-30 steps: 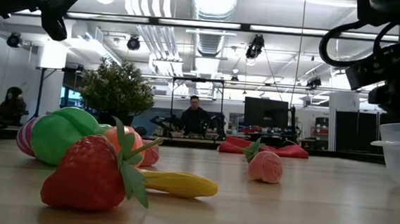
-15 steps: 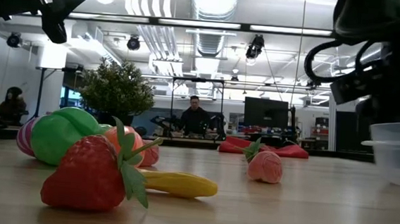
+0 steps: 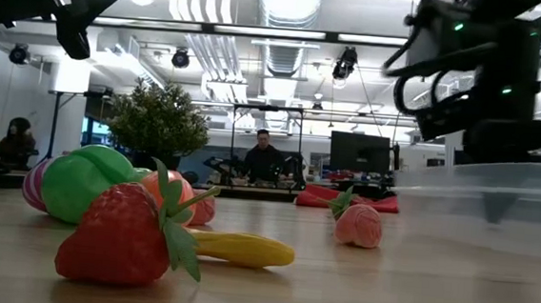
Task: Pick and placing Produce into tupperware
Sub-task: Prepare the transparent container, then put the top red strawberry into the transparent container, then put the bottom pink peach into the transparent container
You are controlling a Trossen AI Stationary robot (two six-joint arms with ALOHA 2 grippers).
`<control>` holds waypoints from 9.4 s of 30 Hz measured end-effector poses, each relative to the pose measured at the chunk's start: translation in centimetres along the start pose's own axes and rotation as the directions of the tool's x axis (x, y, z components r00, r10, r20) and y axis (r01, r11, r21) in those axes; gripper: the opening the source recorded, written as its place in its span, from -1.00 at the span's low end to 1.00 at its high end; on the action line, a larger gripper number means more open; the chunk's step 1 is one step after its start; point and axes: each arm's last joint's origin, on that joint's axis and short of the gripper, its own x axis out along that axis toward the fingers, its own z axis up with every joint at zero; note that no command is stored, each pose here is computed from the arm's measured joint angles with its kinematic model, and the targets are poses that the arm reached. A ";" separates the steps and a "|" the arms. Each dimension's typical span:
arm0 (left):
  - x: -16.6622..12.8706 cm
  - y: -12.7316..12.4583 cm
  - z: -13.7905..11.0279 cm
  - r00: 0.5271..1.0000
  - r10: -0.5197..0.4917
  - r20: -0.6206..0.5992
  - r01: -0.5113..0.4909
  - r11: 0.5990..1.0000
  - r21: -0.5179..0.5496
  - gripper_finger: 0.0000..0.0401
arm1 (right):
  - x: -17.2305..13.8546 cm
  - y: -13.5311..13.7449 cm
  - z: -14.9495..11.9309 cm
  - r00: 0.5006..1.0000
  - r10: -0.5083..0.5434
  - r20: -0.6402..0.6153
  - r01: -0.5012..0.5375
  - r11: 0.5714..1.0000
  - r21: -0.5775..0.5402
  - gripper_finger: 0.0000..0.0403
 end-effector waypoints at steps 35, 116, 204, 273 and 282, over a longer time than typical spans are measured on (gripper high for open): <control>0.0 0.0 0.0 1.000 -0.002 0.001 0.002 0.999 -0.051 -0.04 | 1.4 -7.7 18.9 0.985 0.079 0.150 -0.108 0.974 0.198 -0.77; 0.0 0.2 -0.7 0.998 0.015 -0.065 -0.016 1.000 -0.017 -0.04 | -0.1 13.5 7.0 0.979 0.078 0.190 -0.013 0.947 -0.321 0.44; 0.0 0.1 -0.7 0.998 0.011 -0.062 -0.012 1.000 -0.020 -0.04 | -6.8 9.0 12.2 0.971 0.199 0.133 -0.180 0.973 -0.142 0.33; 0.0 0.2 -0.9 0.996 0.013 -0.089 -0.014 1.000 -0.007 -0.04 | -4.0 18.6 7.1 0.966 0.168 0.196 -0.130 0.973 -0.191 -0.50; 0.0 0.2 -0.9 0.996 0.014 -0.088 -0.014 1.000 -0.007 -0.04 | -10.5 11.9 8.7 0.943 -0.014 0.331 -0.026 0.993 0.117 -0.49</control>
